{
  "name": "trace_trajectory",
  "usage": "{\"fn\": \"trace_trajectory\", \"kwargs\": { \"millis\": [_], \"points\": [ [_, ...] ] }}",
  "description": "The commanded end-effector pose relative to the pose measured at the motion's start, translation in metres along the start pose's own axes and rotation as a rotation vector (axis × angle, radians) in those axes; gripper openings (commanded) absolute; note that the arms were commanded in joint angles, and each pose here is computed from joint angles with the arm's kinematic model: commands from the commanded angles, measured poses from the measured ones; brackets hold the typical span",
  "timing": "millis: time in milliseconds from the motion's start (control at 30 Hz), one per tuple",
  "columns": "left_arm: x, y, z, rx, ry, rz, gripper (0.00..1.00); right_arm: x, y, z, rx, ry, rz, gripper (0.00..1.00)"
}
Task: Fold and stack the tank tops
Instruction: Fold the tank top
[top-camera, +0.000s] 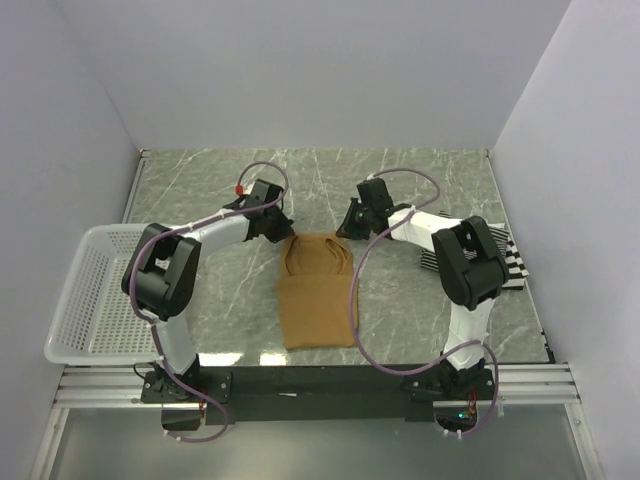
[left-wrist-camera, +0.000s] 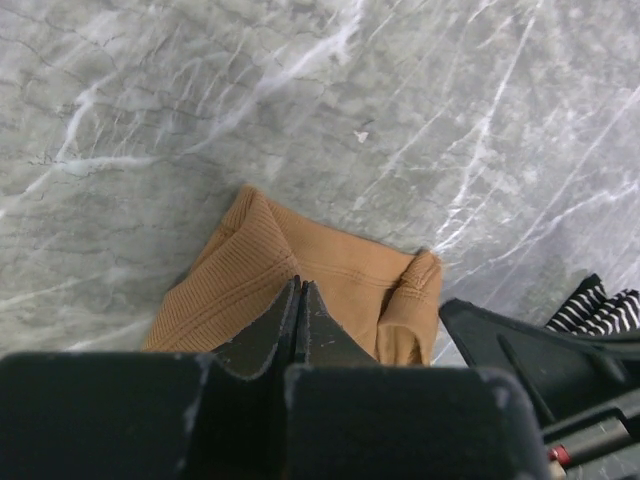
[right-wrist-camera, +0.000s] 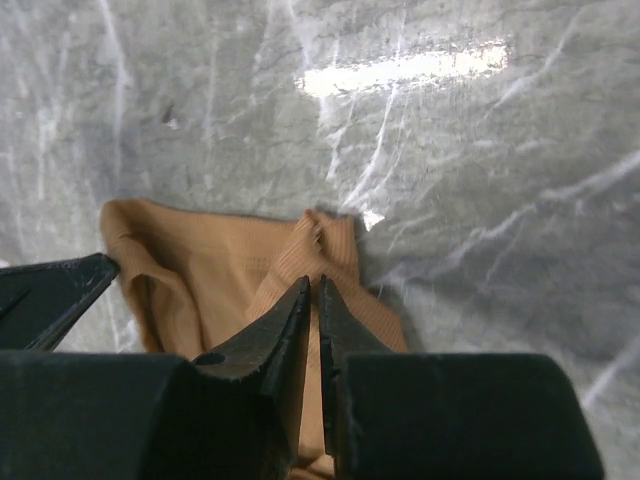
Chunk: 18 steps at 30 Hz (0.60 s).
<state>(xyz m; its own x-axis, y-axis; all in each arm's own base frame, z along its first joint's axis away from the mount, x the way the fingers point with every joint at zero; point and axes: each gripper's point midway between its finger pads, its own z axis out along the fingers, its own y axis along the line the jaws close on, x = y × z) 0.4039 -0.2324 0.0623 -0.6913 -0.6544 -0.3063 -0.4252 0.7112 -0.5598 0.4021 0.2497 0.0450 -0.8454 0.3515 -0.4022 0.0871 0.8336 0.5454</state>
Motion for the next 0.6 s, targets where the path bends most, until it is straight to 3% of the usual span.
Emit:
{"fn": "trace_trajectory", "kwargs": {
  "millis": [0,367,567],
  "points": [
    [-0.003,-0.015,0.004,0.039,-0.002,-0.004,0.01,0.001,0.006,0.011,0.0,0.016,-0.001,0.15],
    [0.006,0.004,0.031,-0.023,0.027,-0.022,0.01,0.018,0.0,0.025,0.031,0.066,-0.013,0.14],
    [-0.016,0.003,0.049,-0.03,-0.035,-0.06,0.01,-0.004,-0.023,0.034,0.183,-0.002,0.063,0.1]
  ]
}}
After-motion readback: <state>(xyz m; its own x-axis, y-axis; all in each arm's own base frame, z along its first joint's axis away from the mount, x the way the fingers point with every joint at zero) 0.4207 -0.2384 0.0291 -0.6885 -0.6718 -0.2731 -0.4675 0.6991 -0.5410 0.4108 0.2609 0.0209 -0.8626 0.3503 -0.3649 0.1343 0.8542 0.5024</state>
